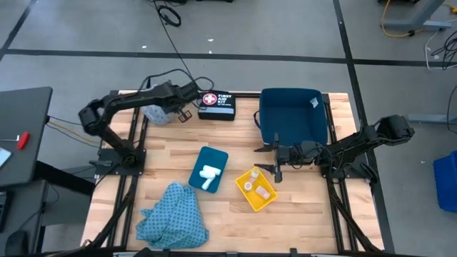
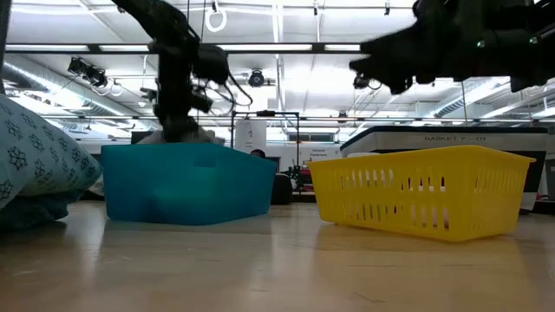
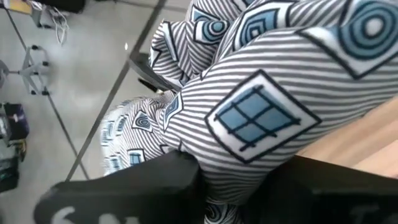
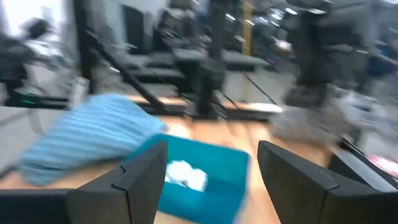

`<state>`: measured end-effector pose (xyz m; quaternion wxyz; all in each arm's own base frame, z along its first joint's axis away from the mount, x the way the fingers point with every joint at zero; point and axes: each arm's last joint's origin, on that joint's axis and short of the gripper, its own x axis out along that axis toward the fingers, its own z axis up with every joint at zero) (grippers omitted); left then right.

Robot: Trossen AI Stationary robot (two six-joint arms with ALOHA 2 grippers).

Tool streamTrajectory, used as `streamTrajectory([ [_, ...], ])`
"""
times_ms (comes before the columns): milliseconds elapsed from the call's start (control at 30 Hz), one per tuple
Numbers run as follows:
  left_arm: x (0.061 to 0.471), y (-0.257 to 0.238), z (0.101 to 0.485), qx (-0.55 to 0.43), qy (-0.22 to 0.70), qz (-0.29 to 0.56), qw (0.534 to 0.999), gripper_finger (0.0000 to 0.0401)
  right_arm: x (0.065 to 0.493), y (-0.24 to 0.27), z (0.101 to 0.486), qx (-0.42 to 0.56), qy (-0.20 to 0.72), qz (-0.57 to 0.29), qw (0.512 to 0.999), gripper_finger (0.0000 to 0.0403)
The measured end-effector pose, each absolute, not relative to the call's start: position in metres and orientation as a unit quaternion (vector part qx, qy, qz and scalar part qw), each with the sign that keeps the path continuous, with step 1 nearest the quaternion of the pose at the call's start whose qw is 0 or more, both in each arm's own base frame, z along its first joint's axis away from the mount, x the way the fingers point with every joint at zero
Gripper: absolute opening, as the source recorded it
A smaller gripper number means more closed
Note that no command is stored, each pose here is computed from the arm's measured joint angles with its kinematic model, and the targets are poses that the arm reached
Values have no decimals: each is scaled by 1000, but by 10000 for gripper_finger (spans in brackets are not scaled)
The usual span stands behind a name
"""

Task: Pick & place medical supplies in basket/bin
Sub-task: Put the gray patient gown into the blue laundry bin

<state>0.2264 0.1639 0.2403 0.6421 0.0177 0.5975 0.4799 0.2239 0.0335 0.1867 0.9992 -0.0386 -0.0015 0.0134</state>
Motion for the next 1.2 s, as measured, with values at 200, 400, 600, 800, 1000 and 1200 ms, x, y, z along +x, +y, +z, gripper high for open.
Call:
streamTrajectory([
  [200,220,158,255,13,575,485,658,46,212,34,204,-43,-21,54,997,258],
  [400,220,158,254,20,585,478,655,46,177,27,223,-44,14,35,998,258],
  [600,220,158,254,27,589,474,654,46,135,19,238,-21,9,12,1000,258],
  [800,221,160,262,57,588,485,645,46,112,14,226,18,-5,1,1000,258],
  [1000,231,167,305,80,543,494,674,46,105,12,198,36,-21,-9,999,258],
  [1200,250,158,356,109,465,475,740,46,101,12,190,25,-36,-7,999,258],
])
